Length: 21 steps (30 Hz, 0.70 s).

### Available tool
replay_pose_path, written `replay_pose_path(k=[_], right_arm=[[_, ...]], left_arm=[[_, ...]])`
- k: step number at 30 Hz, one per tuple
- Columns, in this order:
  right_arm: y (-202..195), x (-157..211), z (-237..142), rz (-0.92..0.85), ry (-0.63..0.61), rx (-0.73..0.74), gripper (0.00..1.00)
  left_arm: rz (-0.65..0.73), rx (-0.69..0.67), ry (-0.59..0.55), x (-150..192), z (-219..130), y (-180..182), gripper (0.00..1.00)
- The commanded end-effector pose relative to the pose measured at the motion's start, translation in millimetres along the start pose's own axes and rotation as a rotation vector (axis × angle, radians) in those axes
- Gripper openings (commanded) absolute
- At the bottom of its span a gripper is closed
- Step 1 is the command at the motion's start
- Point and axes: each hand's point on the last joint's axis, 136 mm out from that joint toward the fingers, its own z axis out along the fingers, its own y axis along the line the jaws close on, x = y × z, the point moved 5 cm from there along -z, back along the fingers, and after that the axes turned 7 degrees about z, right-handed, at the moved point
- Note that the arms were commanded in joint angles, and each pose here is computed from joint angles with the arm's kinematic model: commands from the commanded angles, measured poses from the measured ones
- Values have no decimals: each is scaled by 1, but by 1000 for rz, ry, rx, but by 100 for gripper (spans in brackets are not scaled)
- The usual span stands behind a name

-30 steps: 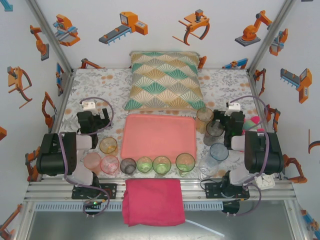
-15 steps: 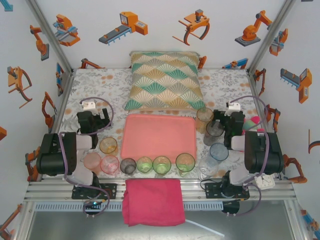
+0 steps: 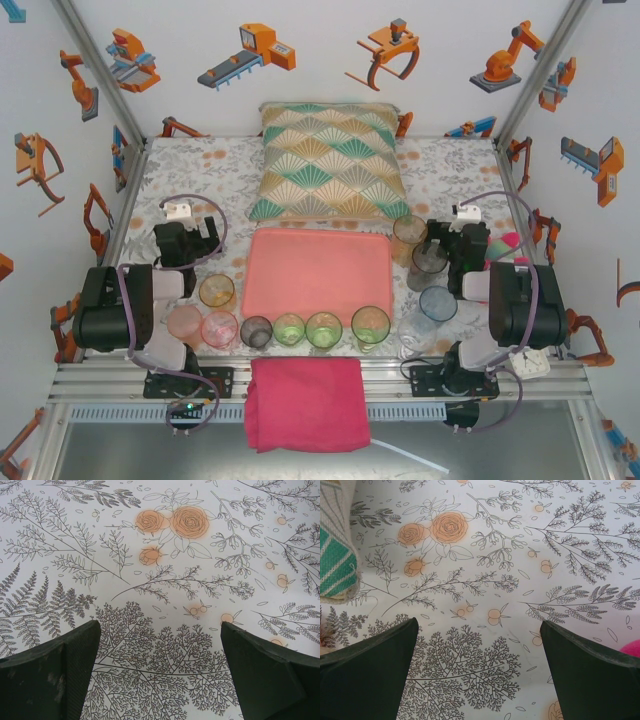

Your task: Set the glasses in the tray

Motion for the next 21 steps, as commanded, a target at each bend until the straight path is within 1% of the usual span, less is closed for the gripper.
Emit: replay_pose_path(k=[1, 9, 11, 15, 18, 19, 21], right_arm=[[5, -8, 1, -17, -31, -23, 99], [5, -8, 1, -17, -29, -24, 99], [2, -8, 1, -9, -33, -2, 99], [-5, -9, 2, 11, -28, 62, 99], [-14, -13, -6, 44, -71, 139, 99], [-14, -16, -9, 50, -81, 141, 99], [-10, -23, -11, 35, -63, 117, 99]], left_arm=[[15, -4, -12, -6, 2, 0, 97], [15, -5, -19, -8, 1, 0, 97], [19, 4, -18, -9, 1, -1, 97], [39, 12, -4, -20, -3, -4, 97], [39, 3, -30, -27, -11, -2, 97], [39, -1, -34, -30, -14, -2, 97], [42, -7, -33, -42, -22, -1, 97]])
